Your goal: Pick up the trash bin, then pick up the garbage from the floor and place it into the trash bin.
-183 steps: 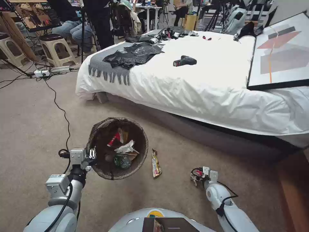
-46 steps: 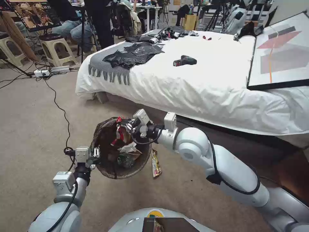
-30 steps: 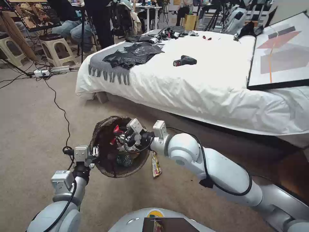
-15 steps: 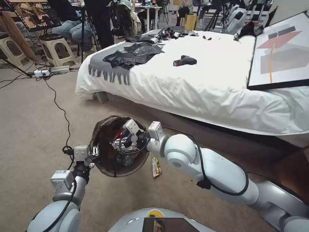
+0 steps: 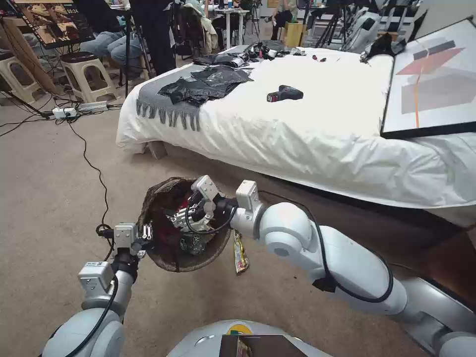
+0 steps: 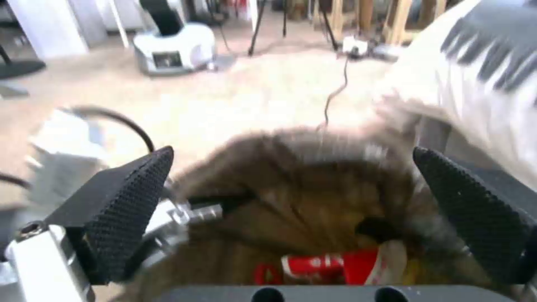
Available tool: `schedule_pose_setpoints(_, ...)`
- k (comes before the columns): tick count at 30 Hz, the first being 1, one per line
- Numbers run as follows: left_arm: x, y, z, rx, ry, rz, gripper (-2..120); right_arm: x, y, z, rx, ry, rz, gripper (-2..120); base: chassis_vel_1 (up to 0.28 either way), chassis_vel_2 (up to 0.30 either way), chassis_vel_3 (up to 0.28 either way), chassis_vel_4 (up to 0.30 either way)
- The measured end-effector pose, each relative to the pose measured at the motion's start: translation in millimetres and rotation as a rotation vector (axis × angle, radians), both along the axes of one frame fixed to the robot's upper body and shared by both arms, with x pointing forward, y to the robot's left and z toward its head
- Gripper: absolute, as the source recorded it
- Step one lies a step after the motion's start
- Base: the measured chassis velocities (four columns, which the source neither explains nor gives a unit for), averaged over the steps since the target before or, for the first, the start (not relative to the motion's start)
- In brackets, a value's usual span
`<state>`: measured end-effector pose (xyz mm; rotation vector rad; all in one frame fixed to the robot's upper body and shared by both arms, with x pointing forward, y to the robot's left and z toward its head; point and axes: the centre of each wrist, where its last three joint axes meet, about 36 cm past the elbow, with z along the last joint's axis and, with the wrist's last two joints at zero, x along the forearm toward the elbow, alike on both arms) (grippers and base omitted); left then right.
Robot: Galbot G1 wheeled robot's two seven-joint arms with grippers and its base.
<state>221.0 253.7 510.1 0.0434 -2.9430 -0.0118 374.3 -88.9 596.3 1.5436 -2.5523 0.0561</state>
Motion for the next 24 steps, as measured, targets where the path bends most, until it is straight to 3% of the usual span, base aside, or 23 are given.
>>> schedule_pose_setpoints(12, 0.3, 1.6, 0.6, -0.001, -0.004, 0.009, 3, -10.3, -58.5, 44.8, 0.123, -0.099, -0.089, 100, 0.0, 0.0, 0.0, 0.0)
schedule_pose_setpoints(18, 1.1, 4.5, 1.8, -0.006, -0.01, 0.016, 3, -14.0, -79.9, 27.7, 0.11, -0.121, -0.187, 100, 0.0, 0.0, 0.0, 0.0)
schedule_pose_setpoints(24, 1.6, 8.9, 3.3, -0.003, -0.013, 0.022, 3, -25.3, -99.2, -13.3, 0.025, -0.143, -0.34, 100, 0.0, 0.0, 0.0, 0.0)
